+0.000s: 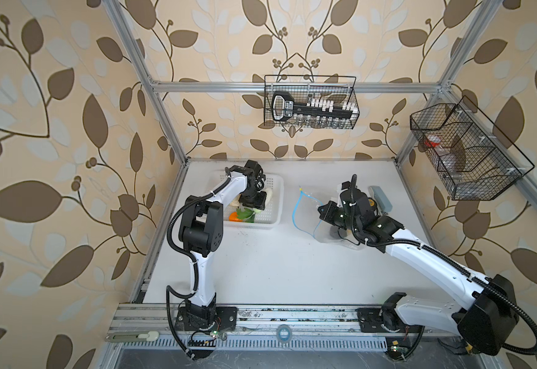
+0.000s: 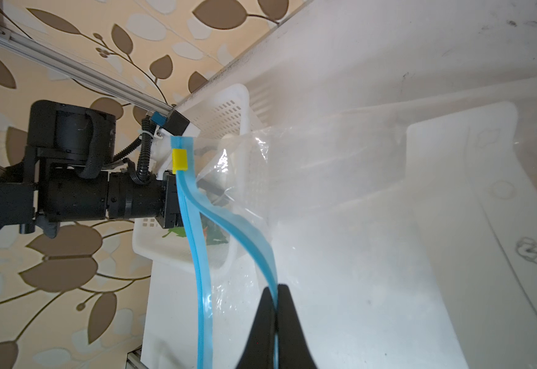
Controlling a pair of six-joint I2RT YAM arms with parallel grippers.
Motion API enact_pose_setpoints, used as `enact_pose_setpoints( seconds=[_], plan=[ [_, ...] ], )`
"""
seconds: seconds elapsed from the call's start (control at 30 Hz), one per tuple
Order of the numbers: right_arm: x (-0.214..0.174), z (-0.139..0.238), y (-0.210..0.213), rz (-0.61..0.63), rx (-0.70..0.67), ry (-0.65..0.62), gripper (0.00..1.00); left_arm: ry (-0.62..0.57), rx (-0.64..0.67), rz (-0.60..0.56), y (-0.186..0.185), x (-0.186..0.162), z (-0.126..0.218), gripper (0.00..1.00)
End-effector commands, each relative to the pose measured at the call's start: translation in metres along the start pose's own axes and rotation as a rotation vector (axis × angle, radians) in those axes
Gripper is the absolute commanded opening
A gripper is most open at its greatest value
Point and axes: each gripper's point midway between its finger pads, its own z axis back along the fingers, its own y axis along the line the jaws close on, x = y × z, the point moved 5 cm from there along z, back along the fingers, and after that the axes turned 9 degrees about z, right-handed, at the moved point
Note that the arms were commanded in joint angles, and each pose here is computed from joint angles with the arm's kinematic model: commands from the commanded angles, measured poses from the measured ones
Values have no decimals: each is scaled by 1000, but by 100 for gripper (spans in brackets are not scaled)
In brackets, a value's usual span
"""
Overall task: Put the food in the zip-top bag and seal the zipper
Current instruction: 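Lower the left gripper into the basket and grasp the white cabbage, then lift the cabbage and carry it with the left gripper toward the bag mouth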
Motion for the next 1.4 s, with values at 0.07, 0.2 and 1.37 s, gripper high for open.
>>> enact_pose_setpoints(
  seconds=[0.07, 0.2, 1.37],
  plan=[
    [2, 0, 4, 2, 3, -11, 0, -44, 45, -53, -6, -13, 45, 31],
    [-1, -3, 8, 14, 5, -1, 0, -74, 74, -87, -18, -21, 65, 30],
    [1, -14, 22, 233, -91, -67, 0, 6, 121, -346, -106, -114, 164, 29]
  ],
)
